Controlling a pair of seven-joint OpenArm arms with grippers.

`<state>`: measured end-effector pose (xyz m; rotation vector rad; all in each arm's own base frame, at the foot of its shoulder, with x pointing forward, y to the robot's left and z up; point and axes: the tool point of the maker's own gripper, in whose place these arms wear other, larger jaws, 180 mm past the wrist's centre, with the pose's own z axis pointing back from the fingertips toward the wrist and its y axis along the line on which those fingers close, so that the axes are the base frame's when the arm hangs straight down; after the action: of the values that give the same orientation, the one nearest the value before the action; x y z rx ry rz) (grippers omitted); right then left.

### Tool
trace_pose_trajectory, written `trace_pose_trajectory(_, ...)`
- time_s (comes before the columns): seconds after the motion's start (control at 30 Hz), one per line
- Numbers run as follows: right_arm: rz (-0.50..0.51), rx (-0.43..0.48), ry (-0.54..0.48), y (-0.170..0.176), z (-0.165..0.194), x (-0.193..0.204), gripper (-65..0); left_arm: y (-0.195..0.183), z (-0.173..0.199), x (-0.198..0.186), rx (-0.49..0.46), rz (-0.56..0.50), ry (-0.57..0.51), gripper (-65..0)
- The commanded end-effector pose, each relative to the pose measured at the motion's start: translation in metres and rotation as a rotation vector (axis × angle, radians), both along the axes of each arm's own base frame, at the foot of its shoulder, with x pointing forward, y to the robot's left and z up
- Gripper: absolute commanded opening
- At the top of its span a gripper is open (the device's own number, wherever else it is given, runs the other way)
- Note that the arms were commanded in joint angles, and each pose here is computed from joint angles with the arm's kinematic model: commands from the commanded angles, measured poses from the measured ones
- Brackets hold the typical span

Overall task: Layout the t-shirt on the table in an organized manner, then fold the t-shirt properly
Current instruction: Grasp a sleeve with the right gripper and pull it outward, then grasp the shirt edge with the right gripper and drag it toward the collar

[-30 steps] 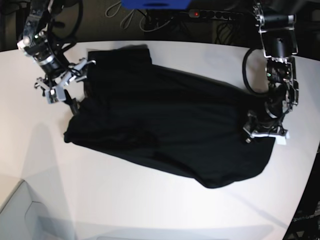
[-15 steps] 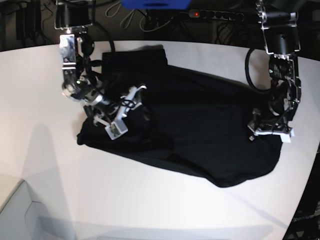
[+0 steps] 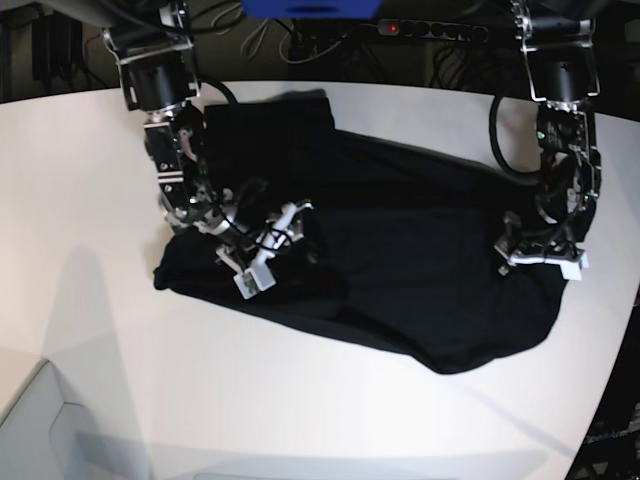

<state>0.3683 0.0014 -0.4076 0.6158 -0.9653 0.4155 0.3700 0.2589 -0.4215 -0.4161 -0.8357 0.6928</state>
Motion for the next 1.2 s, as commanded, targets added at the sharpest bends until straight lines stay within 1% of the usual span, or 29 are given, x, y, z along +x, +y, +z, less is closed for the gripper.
trace_pose_trajectory(0.0,-0.012,0.045,-0.052,0.002,0.017,0.013,-22.5,0.002,-0.004,-0.005,0.004,-0.008,0.038,-31.1)
trace_pose_trajectory(0.13,-0.019,0.052,-0.055,0.001,0.017,0.016,-23.1,0.002,-0.005,-0.005,0.004,-0.007,0.039,-31.1)
trace_pose_trajectory(0.2,-0.019,0.053,-0.041,0.002,0.013,0.015,-27.4,0.002,-0.005,-0.005,0.004,-0.007,0.039,-31.1)
trace_pose_trajectory(0.27,-0.021,0.051,-0.032,0.002,0.011,0.019,-34.6,0.002,-0.005,-0.005,0.004,-0.007,0.039,-31.1)
trace_pose_trajectory(0.33,-0.027,0.045,0.005,-0.001,-0.001,0.018,-43.2,0.002,-0.005,-0.005,0.003,-0.007,0.041,-31.1)
trace_pose_trajectory(0.4,-0.031,0.041,0.017,-0.002,-0.004,0.022,-52.6,0.002,-0.006,-0.005,0.003,-0.007,0.042,-31.1)
trace_pose_trajectory(0.47,-0.037,0.042,0.012,-0.004,-0.002,0.027,-63.4,0.002,-0.007,-0.007,0.004,-0.006,0.047,-31.1)
trace_pose_trajectory(0.5,-0.039,0.045,0.003,-0.004,0.002,0.029,-65.0,0.002,-0.007,-0.007,0.004,-0.006,0.047,-31.1)
trace_pose_trajectory(0.63,-0.03,0.05,-0.134,-0.005,0.049,0.051,-65.0,0.002,-0.008,-0.007,0.003,-0.006,0.048,-31.1)
trace_pose_trajectory(0.7,-0.027,0.041,-0.211,-0.012,0.075,0.058,-65.0,0.002,-0.007,-0.007,0.004,-0.006,0.047,-31.1)
trace_pose_trajectory(0.83,-0.015,0.047,-0.382,-0.011,0.138,0.077,-65.0,0.005,-0.013,-0.016,0.011,-0.007,0.066,-31.1)
trace_pose_trajectory(0.9,-0.044,0.05,-0.422,-0.021,0.159,0.095,-65.0,0.005,-0.013,-0.016,0.013,-0.007,0.066,-31.1)
trace_pose_trajectory(0.93,-0.071,0.06,-0.434,-0.028,0.169,0.107,-65.0,0.005,-0.014,-0.018,0.013,-0.007,0.069,-31.1)
trace_pose_trajectory(0.97,-0.101,0.071,-0.424,-0.036,0.172,0.119,-65.0,0.006,-0.018,-0.022,0.014,-0.007,0.08,-31.1)
trace_pose_trajectory(1.03,-0.141,0.103,-0.383,-0.042,0.173,0.146,-65.0,0.005,-0.019,-0.026,0.014,-0.009,0.084,-31.1)
trace_pose_trajectory(1.17,-0.27,0.234,-0.315,-0.064,0.157,0.186,-64.2,0.003,-0.012,-0.026,0.025,-0.022,0.061,-31.1)
